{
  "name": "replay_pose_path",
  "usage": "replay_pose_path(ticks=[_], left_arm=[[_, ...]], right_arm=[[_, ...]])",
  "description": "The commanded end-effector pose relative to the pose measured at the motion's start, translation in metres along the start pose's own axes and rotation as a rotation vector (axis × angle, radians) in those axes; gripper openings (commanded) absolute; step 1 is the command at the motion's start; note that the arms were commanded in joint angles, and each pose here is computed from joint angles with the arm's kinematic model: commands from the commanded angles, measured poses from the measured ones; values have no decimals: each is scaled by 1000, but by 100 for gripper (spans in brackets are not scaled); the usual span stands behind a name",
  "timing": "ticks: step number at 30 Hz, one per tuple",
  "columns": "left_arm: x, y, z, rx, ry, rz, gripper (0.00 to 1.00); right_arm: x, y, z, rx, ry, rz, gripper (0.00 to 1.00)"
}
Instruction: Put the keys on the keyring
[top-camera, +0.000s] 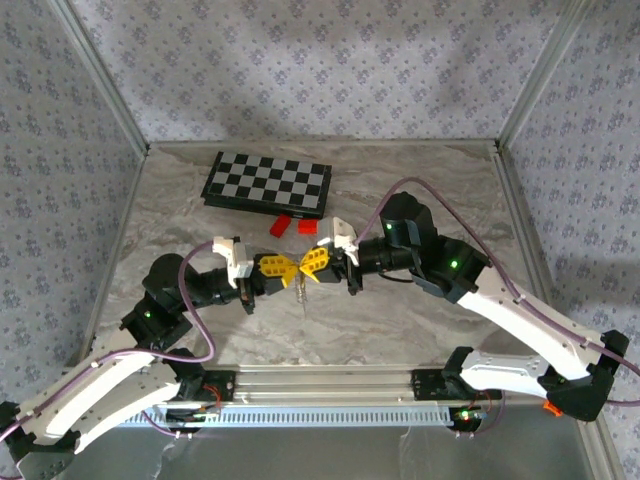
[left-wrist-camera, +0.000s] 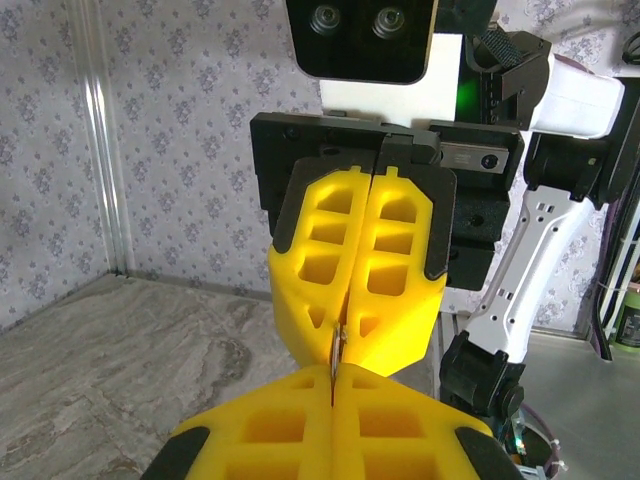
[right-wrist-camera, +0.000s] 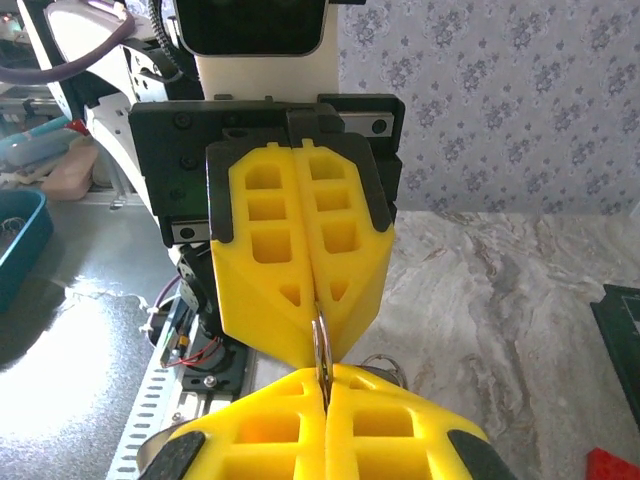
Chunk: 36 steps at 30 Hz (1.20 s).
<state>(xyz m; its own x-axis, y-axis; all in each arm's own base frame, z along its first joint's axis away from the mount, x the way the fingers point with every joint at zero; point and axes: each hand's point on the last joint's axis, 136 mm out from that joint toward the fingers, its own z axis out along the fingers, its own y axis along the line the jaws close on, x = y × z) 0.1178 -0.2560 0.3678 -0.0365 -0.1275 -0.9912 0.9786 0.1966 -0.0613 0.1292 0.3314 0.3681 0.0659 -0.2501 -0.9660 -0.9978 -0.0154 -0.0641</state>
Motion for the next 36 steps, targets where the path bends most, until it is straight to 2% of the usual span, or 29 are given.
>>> replay_pose_path(ticks=[1,4,8,12,20,30,36], left_arm=[[-11,-7,-1,26,-24,26,0],[0,0,-2,-15,36,38,0],[16,11,-7,-86,149,59,18],[24,16,-13,-122,235,81,23],[26,16,-10,-106,289,108,26],[28,17,6,-54,306,117,28],[29,17,8,-51,308,119,20]], right_arm=[[-2,-1,-5,11,-1,-18,0],[0,-5,-5,37,16,-14,0],[14,-10,-5,70,131,-5,0],[28,-12,-7,76,244,0,0],[36,-10,-4,31,339,-5,0],[37,-6,3,-12,355,9,0],[38,-4,5,-25,353,9,0]])
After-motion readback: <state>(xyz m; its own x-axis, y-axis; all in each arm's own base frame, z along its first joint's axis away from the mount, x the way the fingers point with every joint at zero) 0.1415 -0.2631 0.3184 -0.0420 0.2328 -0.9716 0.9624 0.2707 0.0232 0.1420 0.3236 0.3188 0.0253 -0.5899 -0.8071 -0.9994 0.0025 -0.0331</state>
